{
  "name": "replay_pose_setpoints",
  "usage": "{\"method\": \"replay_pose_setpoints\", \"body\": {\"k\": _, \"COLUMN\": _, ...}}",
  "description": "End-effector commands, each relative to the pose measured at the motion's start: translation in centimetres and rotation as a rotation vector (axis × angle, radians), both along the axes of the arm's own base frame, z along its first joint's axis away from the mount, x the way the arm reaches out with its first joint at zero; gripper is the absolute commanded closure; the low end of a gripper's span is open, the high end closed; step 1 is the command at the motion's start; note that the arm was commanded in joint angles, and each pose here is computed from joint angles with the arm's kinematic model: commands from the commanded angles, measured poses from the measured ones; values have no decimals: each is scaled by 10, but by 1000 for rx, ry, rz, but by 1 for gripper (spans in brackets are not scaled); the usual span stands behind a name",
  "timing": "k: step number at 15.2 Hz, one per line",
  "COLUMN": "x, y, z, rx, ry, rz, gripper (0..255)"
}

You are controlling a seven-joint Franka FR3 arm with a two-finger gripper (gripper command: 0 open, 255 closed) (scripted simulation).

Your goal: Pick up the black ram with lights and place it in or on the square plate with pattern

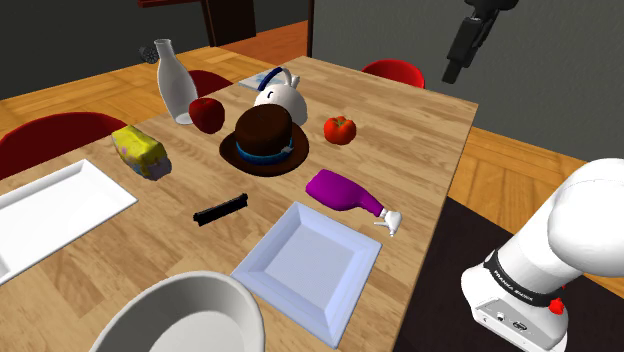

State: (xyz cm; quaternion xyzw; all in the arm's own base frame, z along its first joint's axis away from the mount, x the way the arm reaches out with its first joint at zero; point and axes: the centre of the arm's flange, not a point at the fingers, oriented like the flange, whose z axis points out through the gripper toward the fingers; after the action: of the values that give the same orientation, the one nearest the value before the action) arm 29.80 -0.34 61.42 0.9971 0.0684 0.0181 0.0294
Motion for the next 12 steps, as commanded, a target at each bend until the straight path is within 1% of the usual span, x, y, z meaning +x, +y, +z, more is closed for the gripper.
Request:
{"method": "replay_pose_setpoints", "body": {"k": 1, "x": 0, "y": 0, "z": 0, "rx": 0, "ry": 0, "rz": 0, "gripper": 0}}
{"method": "replay_pose_setpoints", "body": {"k": 6, "x": 52, "y": 21, "z": -33, "rx": 12, "ry": 5, "rz": 161, "gripper": 0}}
{"method": "replay_pose_setpoints", "body": {"k": 12, "x": 108, "y": 57, "z": -71, "rx": 27, "ry": 10, "rz": 354, "gripper": 0}}
